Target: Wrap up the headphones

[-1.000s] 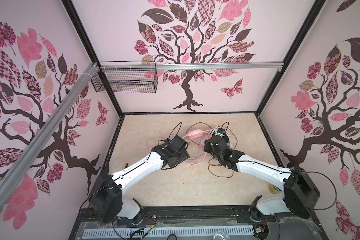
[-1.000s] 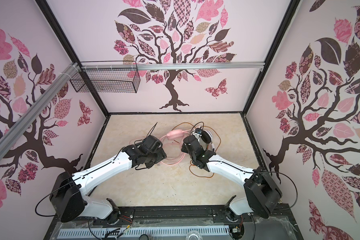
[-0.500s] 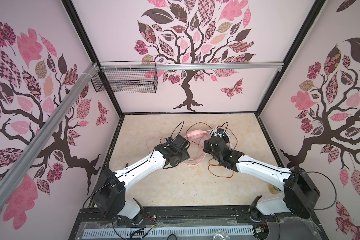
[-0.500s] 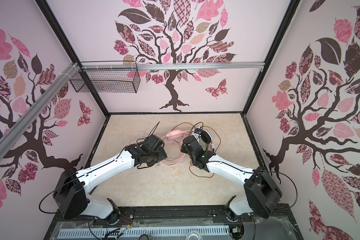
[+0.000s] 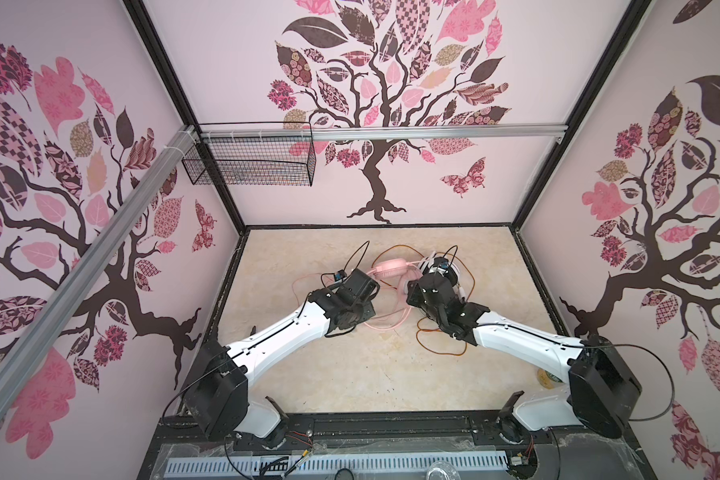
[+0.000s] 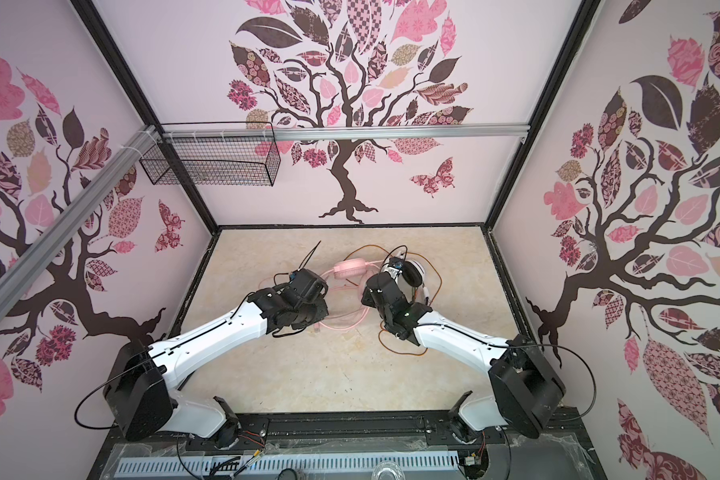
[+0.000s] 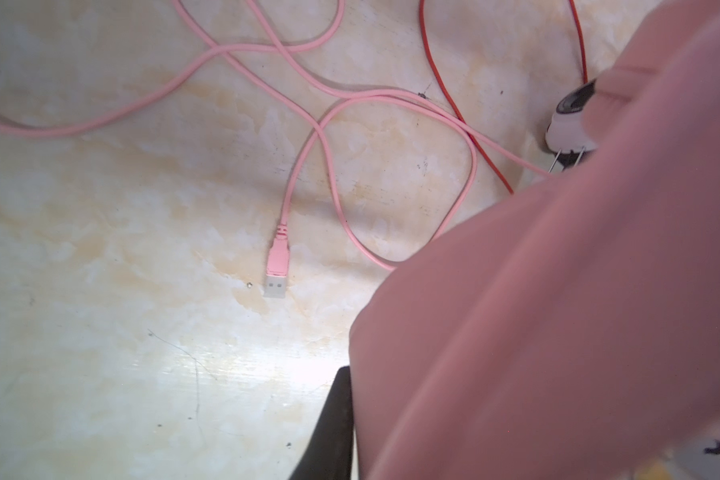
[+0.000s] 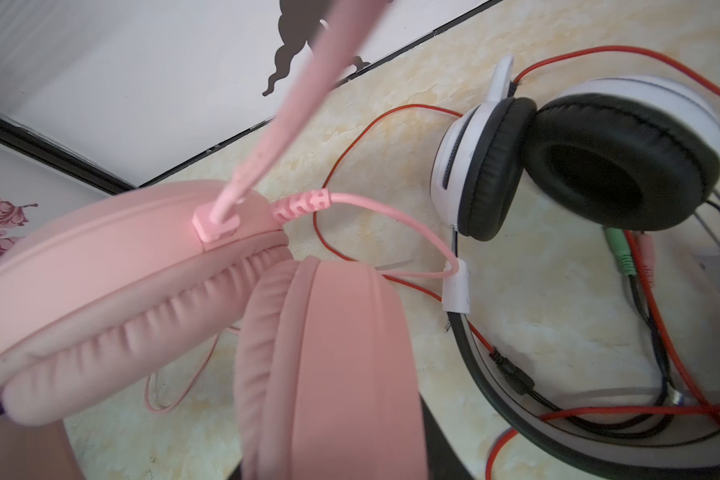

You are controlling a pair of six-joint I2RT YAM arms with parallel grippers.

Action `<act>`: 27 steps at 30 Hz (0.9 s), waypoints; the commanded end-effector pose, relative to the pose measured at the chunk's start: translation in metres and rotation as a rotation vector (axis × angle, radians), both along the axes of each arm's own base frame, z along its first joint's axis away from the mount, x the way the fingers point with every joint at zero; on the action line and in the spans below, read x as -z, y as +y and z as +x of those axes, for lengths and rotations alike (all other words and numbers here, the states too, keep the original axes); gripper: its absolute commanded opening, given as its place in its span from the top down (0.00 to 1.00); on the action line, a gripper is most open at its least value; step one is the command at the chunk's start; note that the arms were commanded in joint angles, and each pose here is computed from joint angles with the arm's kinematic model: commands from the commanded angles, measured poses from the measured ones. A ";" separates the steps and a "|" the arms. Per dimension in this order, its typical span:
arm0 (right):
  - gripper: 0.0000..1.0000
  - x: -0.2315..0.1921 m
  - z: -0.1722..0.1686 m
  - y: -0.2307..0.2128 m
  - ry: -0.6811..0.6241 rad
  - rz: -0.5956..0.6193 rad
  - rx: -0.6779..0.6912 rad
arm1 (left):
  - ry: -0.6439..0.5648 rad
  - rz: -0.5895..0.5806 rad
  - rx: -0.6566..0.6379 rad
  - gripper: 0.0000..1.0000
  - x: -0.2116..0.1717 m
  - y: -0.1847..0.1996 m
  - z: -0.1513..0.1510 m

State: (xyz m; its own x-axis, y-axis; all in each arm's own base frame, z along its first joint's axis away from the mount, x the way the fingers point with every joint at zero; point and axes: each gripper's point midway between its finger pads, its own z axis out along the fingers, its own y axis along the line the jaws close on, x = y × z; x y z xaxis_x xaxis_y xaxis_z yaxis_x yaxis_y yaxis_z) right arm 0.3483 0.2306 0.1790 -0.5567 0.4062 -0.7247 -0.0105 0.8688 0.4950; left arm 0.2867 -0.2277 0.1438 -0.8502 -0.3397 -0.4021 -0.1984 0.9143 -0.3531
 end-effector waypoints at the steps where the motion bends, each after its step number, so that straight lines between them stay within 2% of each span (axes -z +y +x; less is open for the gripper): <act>1: 0.32 -0.053 -0.018 0.028 -0.147 0.092 -0.208 | -0.098 0.038 0.040 1.00 -0.020 0.008 0.009; 3: 0.14 -0.062 -0.040 0.040 -0.194 0.071 -0.376 | -0.100 0.064 0.051 1.00 -0.024 0.019 0.010; 6: 0.04 -0.077 -0.067 0.034 -0.244 0.072 -0.477 | -0.103 0.030 0.054 1.00 -0.028 0.039 0.012; 9: 0.03 -0.088 -0.089 0.018 -0.273 0.064 -0.505 | -0.125 -0.021 0.038 1.00 -0.034 0.063 0.011; 13: 0.06 -0.088 -0.100 -0.018 -0.258 0.045 -0.433 | -0.175 -0.046 0.025 1.00 -0.054 0.095 -0.002; 17: 0.09 -0.065 -0.090 -0.042 -0.188 0.151 -0.416 | -0.207 -0.032 0.062 1.00 -0.078 0.110 -0.031; 19: 0.10 -0.049 -0.085 -0.039 -0.138 0.256 -0.452 | -0.204 -0.051 0.051 1.00 -0.085 0.117 -0.048; 23: 0.11 -0.017 -0.079 -0.015 -0.052 0.394 -0.541 | -0.294 -0.166 0.045 1.00 -0.109 0.121 -0.077; 27: 0.15 0.003 -0.078 0.003 -0.007 0.441 -0.606 | -0.311 -0.249 0.005 1.00 -0.129 0.129 -0.103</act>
State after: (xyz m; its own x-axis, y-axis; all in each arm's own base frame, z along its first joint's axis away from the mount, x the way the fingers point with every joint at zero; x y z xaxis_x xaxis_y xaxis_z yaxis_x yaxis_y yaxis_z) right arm 0.2714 0.2083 0.1370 -0.7904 0.2939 -0.5375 -0.2954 0.5859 0.7546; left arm 0.1952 -0.0951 0.2565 -0.7115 -0.4026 -0.5759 -0.0496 0.8463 -0.5303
